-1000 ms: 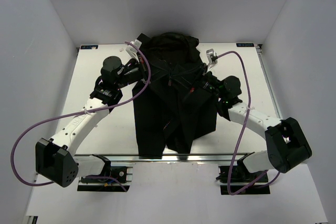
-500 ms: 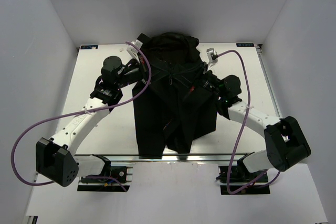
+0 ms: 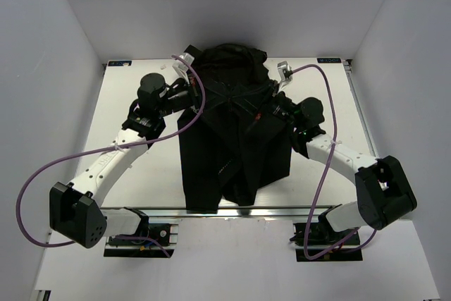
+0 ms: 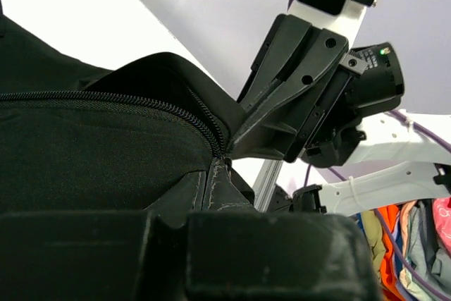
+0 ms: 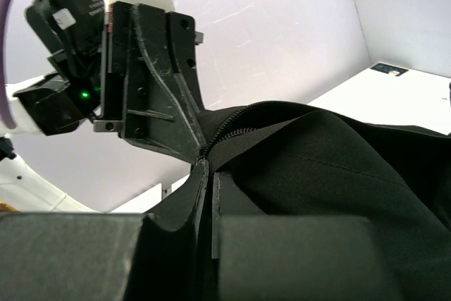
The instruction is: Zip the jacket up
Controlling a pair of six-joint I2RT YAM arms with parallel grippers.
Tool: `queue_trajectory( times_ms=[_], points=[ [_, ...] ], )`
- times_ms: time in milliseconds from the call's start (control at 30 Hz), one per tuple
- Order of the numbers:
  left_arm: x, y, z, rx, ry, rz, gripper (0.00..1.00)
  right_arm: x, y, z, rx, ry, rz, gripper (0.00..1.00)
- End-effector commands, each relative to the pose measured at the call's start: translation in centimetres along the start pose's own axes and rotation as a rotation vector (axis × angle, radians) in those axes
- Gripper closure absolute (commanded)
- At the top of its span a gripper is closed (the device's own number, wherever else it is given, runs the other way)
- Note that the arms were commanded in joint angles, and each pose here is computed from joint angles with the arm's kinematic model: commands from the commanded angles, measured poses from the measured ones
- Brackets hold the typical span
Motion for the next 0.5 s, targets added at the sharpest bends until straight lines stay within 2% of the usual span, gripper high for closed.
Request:
queue_trajectory(
  times_ms=[0,133,267,467],
  points=[
    [0.5,-2.2,0.1,-0.040,0.056,0.071,1.00,-1.1,0.0,-4.6,0.118,-0.136,0.042,1.00],
    [0.6,-1.7,1.6,-0.010,0.148,0.070,1.00,-1.3,-1.7,-5.6,0.121,-0.160,0.151,1.00],
    [0.4,-0.8,3.3,0.039,0.239,0.067,1.00,-1.5,-1.2,-6.5,0.137,-0.174,0.134,1.00],
    [0.7,0.0,4.7,0.080,0.286,0.052,1.00,-1.1,-1.9,-7.8,0.121,-0.208,0.173,1.00]
  ],
)
Point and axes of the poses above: each gripper's point midway between its finger pads, its own x axis back along the fingers, its own y axis along the line the jaws close on, z = x × y, the point moved 2 cm from there along x, back along the fingers, and after that the axes turned 4 degrees about x, right-handed, at the moved point
